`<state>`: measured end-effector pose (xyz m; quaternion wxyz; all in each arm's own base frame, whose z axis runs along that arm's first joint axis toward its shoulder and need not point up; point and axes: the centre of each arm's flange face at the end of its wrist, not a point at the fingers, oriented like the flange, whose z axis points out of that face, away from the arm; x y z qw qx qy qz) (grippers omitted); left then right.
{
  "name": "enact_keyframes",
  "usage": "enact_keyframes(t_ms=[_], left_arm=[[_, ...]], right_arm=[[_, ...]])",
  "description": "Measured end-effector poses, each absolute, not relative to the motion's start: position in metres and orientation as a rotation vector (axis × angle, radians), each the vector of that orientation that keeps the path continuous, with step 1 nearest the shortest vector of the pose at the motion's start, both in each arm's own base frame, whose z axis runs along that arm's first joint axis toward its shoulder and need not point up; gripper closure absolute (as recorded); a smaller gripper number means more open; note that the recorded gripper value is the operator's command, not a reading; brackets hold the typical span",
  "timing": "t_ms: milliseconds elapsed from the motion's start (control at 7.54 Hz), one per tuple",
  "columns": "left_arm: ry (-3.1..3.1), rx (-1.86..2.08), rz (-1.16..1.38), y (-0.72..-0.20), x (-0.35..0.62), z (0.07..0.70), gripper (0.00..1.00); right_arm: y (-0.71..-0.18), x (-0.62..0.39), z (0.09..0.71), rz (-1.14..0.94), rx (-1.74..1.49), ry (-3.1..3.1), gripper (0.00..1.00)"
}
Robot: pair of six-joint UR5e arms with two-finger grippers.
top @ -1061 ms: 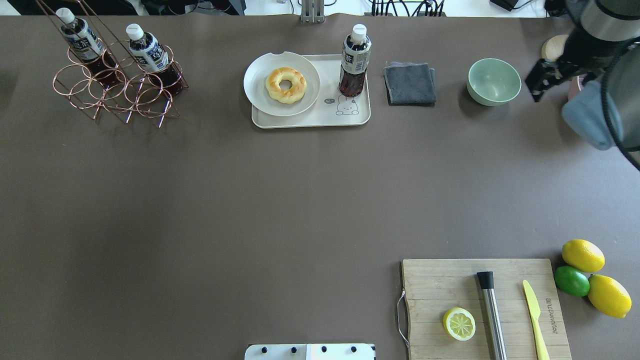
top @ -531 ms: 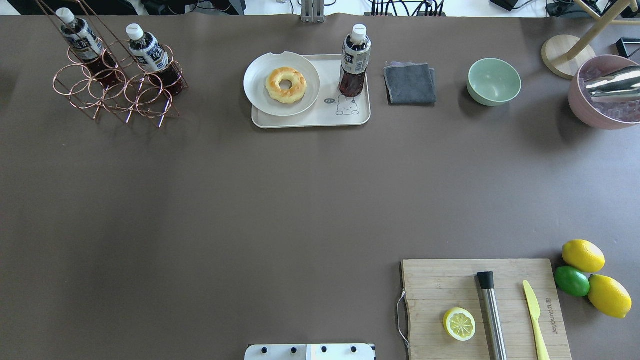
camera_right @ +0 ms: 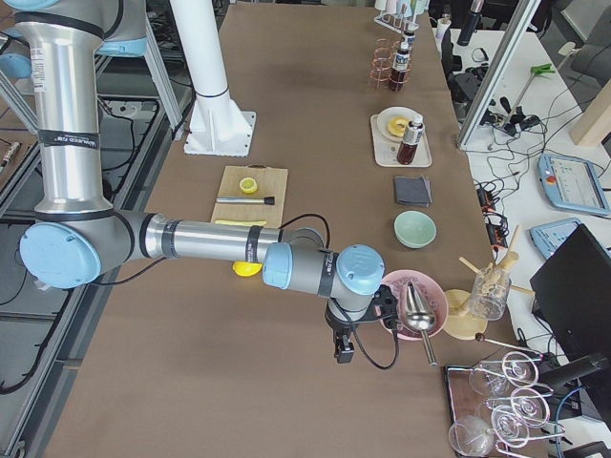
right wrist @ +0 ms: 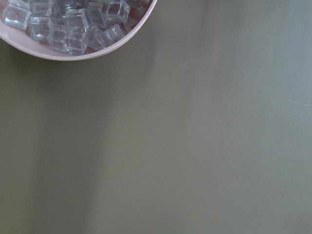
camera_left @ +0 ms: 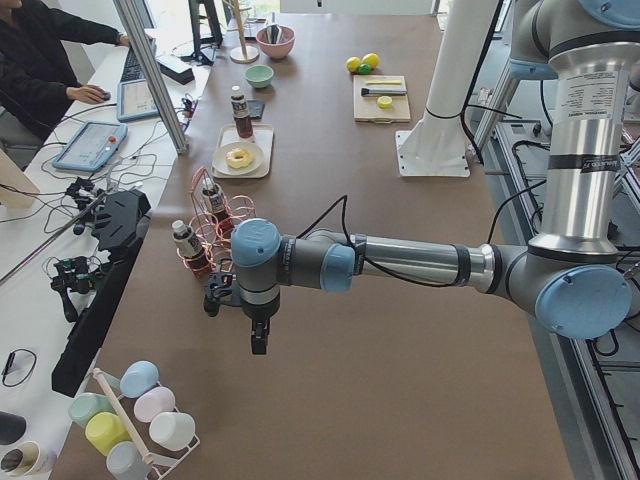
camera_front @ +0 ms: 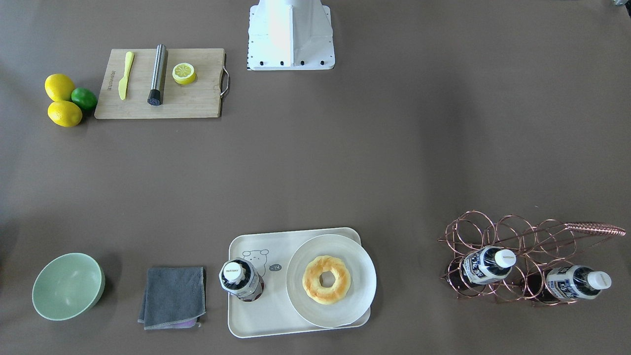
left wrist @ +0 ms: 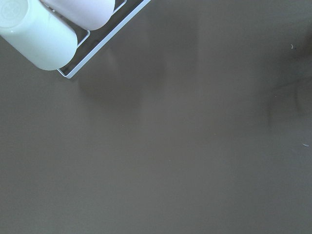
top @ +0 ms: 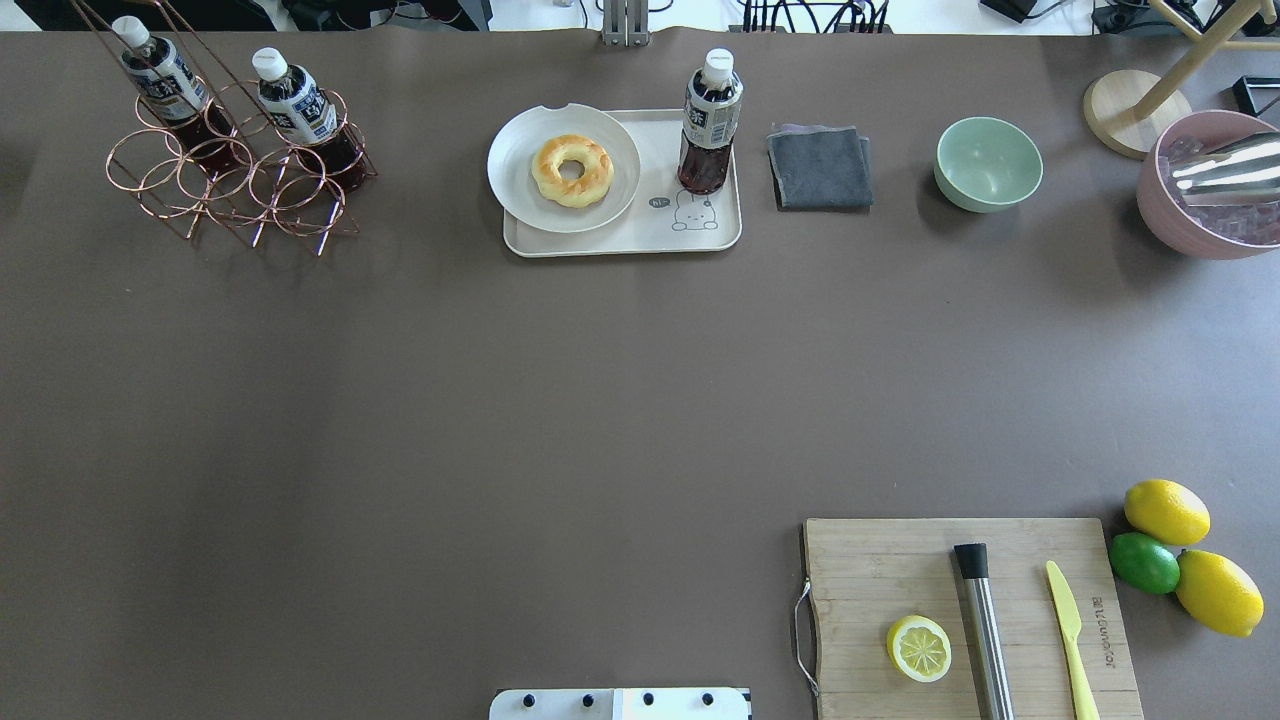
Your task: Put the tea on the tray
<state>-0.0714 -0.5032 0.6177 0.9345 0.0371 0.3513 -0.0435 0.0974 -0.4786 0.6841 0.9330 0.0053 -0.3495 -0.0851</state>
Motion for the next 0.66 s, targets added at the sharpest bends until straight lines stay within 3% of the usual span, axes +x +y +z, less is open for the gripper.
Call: enact_keyframes(t_ms=[663], left_arm=[[0.717, 0.066, -0.098, -0.5016, -0.074, 0.6225, 0.03]], right_arm=[[-0.4781, 0.1086, 0.6823, -0.155, 0.036, -0.727, 0.0]])
